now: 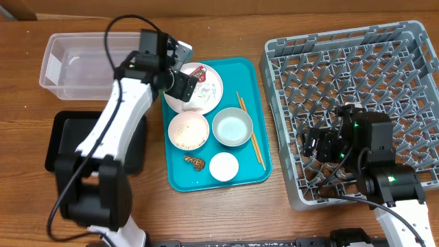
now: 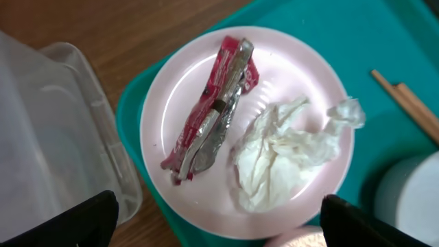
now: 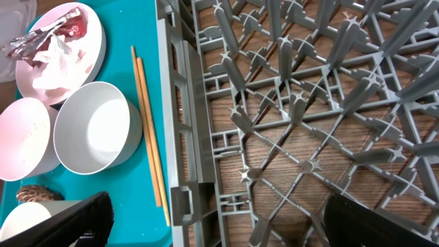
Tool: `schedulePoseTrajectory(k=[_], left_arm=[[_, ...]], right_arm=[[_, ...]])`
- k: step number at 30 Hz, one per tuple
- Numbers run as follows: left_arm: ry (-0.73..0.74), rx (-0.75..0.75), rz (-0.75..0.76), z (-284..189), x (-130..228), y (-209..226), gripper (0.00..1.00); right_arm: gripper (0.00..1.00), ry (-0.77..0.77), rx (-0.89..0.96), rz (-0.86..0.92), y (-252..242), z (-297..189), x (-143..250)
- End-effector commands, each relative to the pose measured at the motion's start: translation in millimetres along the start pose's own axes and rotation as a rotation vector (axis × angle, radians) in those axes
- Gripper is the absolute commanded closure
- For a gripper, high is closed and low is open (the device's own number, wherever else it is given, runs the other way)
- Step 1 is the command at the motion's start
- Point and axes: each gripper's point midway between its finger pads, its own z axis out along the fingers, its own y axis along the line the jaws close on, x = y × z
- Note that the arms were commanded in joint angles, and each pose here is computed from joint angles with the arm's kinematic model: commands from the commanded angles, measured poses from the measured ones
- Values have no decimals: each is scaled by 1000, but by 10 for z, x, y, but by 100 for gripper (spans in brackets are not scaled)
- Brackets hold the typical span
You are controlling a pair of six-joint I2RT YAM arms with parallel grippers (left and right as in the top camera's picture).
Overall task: Sort waste into correct bins and load items into the dishwasher
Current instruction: 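Move the left gripper to the red wrapper on the pink plate, then grasp the red snack wrapper with the left gripper and lift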
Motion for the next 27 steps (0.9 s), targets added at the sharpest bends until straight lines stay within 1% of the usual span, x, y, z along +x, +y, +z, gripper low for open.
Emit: schedulePoseTrajectory(k=[1, 6, 9, 14, 16, 20, 21, 24, 27], left_arm=[[20, -41, 40, 199, -19, 76, 5], [35, -58, 39, 407, 18, 123, 6], [59, -82, 38, 530, 77, 172, 10], [76, -85, 38, 672, 131, 185, 12], [79, -84, 38, 708, 143, 184, 15], [70, -86, 38, 757, 126, 192, 29], [68, -87, 39, 757, 121, 194, 36], [67, -87, 39, 757, 118, 195, 47], [68, -86, 37, 758, 121, 192, 51]], right_arm=[[0, -37, -12, 0, 41, -80, -117], [0, -37, -12, 0, 41, -80, -116], [0, -36, -12, 0, 41, -80, -115], [0, -36, -12, 0, 41, -80, -115], [0, -36, -12, 0, 41, -80, -115], [0, -36, -12, 0, 41, -80, -115], [0, -36, -12, 0, 41, -80, -115], [0, -36, -12, 0, 41, -80, -115], [0, -36, -12, 0, 41, -80, -114]])
